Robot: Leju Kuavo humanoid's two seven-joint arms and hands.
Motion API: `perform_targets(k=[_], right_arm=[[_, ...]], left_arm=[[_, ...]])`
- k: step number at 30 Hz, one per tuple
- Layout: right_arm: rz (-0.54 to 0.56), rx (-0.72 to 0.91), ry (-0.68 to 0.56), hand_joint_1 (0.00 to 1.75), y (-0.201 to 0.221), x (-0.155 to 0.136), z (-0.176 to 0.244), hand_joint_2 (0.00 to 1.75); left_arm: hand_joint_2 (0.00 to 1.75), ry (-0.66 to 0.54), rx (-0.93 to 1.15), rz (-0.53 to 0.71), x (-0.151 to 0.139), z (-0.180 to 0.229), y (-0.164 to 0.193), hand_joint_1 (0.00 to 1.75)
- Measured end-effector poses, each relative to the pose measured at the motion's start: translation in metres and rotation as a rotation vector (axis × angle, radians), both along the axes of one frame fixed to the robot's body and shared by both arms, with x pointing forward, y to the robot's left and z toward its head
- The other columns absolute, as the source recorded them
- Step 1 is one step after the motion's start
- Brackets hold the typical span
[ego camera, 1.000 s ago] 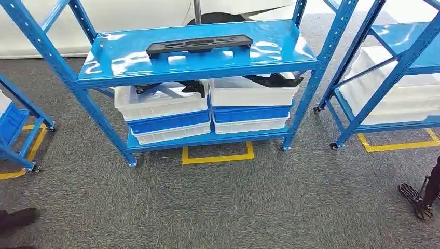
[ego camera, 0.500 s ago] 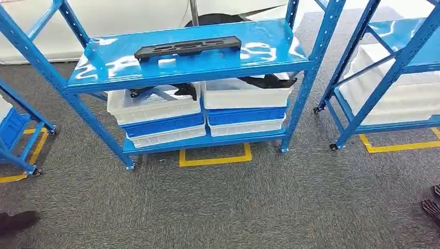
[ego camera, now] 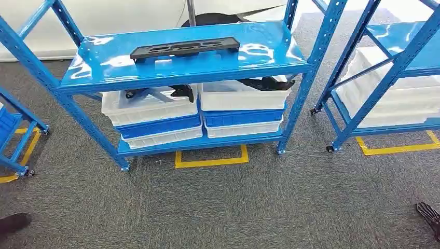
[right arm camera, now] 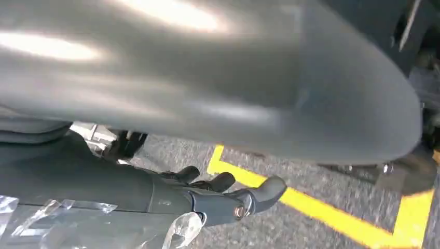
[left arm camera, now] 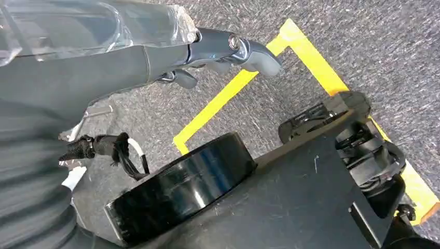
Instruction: Take the parts from the cabinet and place them on the table.
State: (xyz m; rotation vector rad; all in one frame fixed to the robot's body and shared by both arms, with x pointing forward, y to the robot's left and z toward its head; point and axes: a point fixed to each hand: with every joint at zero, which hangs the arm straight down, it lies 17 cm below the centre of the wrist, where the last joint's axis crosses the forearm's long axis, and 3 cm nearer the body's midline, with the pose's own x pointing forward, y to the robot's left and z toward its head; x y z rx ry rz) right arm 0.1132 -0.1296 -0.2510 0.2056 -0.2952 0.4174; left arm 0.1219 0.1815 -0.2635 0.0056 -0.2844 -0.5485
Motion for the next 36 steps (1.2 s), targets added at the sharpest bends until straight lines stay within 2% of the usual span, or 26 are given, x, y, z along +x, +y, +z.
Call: perform_targets(k=[8,17,22,31,36], right_arm=[[-0.002,-0.003,-0.006,0.00,-0.006,0.000,-0.001,0.00],[-0.003,0.000,-0.078,0.00,-0.009,0.022,0.003,0.00],[0.019,0.000,-0.118,0.00,-0.008,0.034,0.007,0.00],[0.030,0.008,-0.154,0.00,-0.004,0.049,0.012,0.00],[0.051,0.019,-0.150,0.00,-0.001,0.043,0.011,0.00]], left_arm=[[1.75,0.021,-0.012,-0.008,-0.006,0.000,-0.006,0.00],[1.75,0.009,-0.014,-0.012,-0.006,0.000,-0.007,0.00],[1.75,-0.017,-0.015,-0.011,0.008,0.003,-0.007,0.00],[1.75,-0.004,-0.012,-0.016,-0.001,0.001,-0.008,0.00],[1.75,-0.006,-0.010,-0.028,-0.001,0.001,-0.008,0.00]])
